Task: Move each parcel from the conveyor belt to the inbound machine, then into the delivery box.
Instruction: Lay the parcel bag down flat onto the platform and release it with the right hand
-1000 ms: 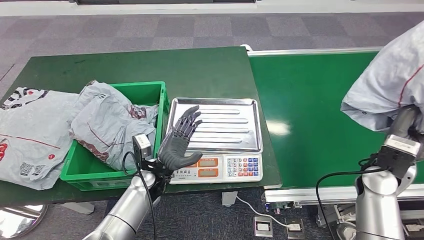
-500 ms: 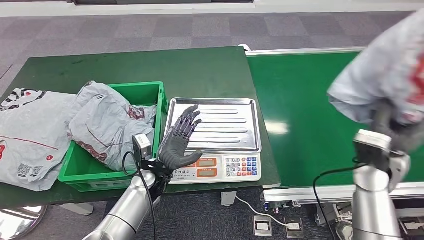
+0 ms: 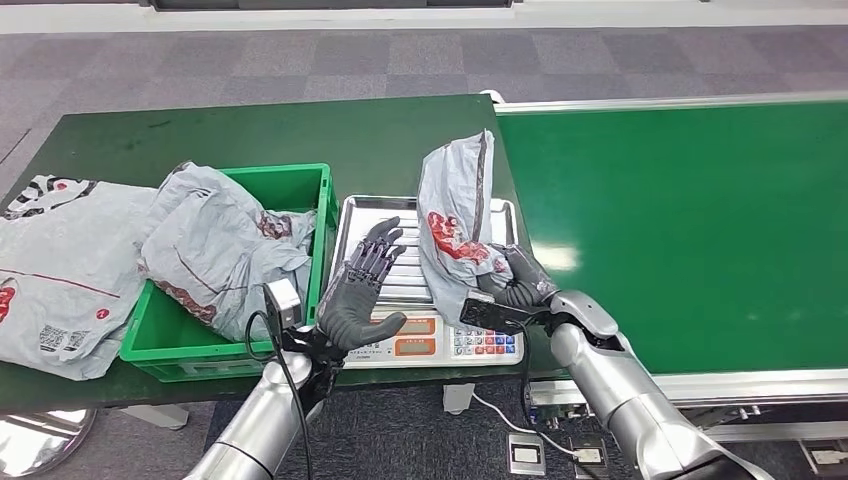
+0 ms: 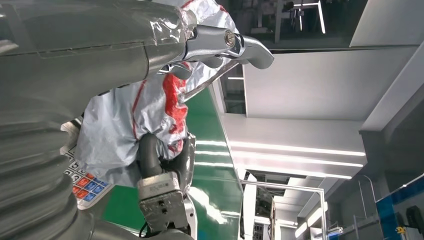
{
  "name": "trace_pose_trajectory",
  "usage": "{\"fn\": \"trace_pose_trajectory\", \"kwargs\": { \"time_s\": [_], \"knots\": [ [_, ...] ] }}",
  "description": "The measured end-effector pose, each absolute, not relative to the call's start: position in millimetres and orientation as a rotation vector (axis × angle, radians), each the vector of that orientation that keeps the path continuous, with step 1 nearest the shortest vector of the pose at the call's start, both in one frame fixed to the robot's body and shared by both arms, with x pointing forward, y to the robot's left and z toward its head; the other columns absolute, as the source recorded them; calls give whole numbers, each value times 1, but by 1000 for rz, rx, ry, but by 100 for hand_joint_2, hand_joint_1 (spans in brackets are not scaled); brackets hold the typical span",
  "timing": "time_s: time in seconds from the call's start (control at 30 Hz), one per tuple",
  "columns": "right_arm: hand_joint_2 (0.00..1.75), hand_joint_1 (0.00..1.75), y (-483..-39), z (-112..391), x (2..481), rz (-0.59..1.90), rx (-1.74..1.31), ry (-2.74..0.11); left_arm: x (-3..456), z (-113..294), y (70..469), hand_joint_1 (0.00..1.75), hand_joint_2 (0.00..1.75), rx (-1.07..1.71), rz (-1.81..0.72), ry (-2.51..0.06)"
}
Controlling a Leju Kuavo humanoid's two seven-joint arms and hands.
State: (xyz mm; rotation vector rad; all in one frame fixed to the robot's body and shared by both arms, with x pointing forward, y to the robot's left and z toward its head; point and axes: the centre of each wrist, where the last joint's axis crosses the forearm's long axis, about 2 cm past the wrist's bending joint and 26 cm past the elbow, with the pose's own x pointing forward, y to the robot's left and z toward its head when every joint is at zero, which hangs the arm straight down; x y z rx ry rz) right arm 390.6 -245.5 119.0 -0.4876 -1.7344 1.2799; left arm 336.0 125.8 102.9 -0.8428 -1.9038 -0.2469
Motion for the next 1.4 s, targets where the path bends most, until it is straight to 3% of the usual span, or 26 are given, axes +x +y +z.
{"fn": "trace_pose_trajectory", "kwargs": {
  "time_s": [0.33,0.6,1.3,1.4],
  "knots": [
    [175,175,-243,115,395,1276,-447,-1758,336,103,126,0,175,-845,-241,-1903],
    [175,175,-242,111,391,1128,-470,-1951,335,103,124,0,175,-858,-226,-1902],
    [175,175,-238,110,389,1096,-459,-2002,335,104,123,0,175,-874,-228,-1898],
    [175,175,-232,116,394,1111,-350,-2001,335,104,122,0,175,-886,-230,-1895]
  ]
}}
